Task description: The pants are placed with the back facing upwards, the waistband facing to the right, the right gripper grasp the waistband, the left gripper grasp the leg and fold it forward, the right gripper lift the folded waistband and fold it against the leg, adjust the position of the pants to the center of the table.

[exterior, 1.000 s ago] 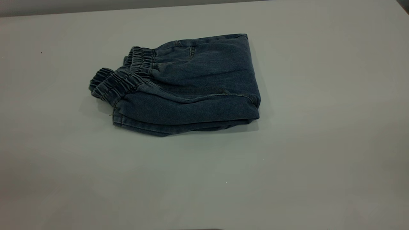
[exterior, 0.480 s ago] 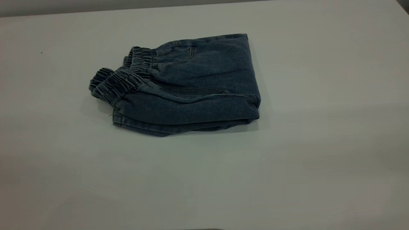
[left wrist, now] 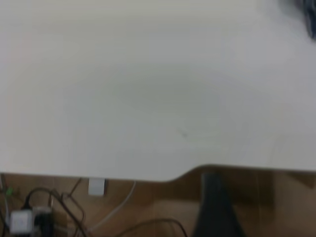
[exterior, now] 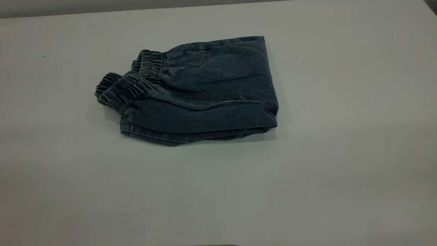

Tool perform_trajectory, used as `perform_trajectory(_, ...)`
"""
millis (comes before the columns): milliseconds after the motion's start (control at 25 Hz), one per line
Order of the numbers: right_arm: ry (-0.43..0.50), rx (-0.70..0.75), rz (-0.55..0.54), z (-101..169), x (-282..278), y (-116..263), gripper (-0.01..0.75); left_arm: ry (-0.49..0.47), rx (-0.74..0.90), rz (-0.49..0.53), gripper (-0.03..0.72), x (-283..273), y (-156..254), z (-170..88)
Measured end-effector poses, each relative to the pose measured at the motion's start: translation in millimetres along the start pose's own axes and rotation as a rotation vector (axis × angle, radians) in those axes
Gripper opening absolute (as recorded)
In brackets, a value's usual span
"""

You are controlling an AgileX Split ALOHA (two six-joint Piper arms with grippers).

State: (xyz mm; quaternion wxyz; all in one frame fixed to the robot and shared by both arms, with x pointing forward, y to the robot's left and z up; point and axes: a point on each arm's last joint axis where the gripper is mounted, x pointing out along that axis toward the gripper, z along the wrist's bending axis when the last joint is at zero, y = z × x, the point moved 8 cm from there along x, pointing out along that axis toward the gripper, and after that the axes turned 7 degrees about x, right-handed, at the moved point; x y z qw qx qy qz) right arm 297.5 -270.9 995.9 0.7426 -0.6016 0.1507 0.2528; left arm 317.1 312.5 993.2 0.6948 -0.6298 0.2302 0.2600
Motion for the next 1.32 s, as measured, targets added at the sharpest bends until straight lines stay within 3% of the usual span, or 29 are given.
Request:
perform_trajectory(240, -0.002, 0.001, 0.0, 0, 0, 0, 0.373, -0.015, -0.01, -0.173, 0.443, -22, 3, 1)
perform_trajectory(1320, -0.002, 0.001, 0.0, 0, 0, 0, 0.373, -0.015, -0.01, -0.172, 0.443, -22, 5, 1)
